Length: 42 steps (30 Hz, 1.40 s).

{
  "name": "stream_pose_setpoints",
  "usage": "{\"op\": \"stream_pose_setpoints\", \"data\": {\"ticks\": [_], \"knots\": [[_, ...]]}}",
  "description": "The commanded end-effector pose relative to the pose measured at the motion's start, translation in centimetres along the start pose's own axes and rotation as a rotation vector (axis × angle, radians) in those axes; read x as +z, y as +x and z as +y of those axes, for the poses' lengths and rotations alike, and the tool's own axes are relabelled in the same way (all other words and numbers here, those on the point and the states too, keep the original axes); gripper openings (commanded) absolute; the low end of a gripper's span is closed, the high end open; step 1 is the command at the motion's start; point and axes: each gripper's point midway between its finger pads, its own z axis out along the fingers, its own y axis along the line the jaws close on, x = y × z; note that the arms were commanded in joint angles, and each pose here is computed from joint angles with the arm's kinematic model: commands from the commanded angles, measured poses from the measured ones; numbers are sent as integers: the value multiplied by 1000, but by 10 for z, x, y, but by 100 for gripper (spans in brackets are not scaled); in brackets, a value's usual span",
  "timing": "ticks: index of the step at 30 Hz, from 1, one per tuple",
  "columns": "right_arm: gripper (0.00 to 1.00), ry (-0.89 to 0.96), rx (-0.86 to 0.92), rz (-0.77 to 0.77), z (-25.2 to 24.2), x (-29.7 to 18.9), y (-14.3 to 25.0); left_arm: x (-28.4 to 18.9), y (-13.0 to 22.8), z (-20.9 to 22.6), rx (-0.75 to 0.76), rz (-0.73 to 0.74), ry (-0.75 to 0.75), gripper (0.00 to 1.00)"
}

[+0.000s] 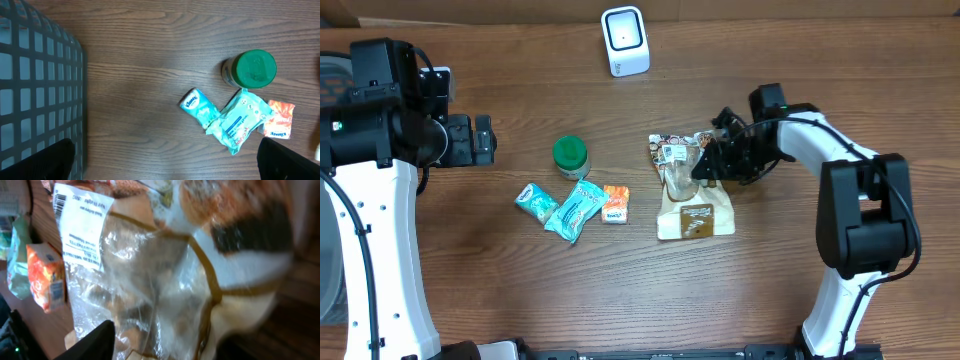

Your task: Scan the item barcode

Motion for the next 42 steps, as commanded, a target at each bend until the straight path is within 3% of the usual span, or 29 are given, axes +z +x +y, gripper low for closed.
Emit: {"op": "stream_pose_setpoints", "data": {"ticks": [1, 7, 9, 14, 21, 22, 24, 27, 31, 42], "knots": [[47, 4, -27, 40, 1, 21, 6, -3, -3, 3, -8, -14, -11, 100], [9, 2, -2, 53, 1, 30, 7, -3, -4, -15, -20, -20, 94, 100], [4, -21, 10, 47, 5, 30, 6, -5, -5, -28, -25, -23, 175, 100], [5, -182, 13, 36, 33, 27, 4, -10, -7, -48, -25, -31, 291, 100], [22, -211, 65, 22, 37, 26, -2, -2, 2, -109, -12, 27, 626, 100], [22, -210, 65, 22, 37, 26, -2, 6, 6, -116, 9, 40, 640, 94], [22, -195, 74, 23, 35, 27, -2, 39, 26, -146, 29, 125, 694, 4], [22, -165, 109, 18, 30, 27, -4, 80, 53, -186, -36, 235, 721, 4], [22, -165, 114, 16, 30, 27, -5, 112, 73, -227, -52, 278, 730, 4], [22, -165, 115, 16, 30, 27, -4, 168, 106, -260, -63, 276, 381, 4]]}}
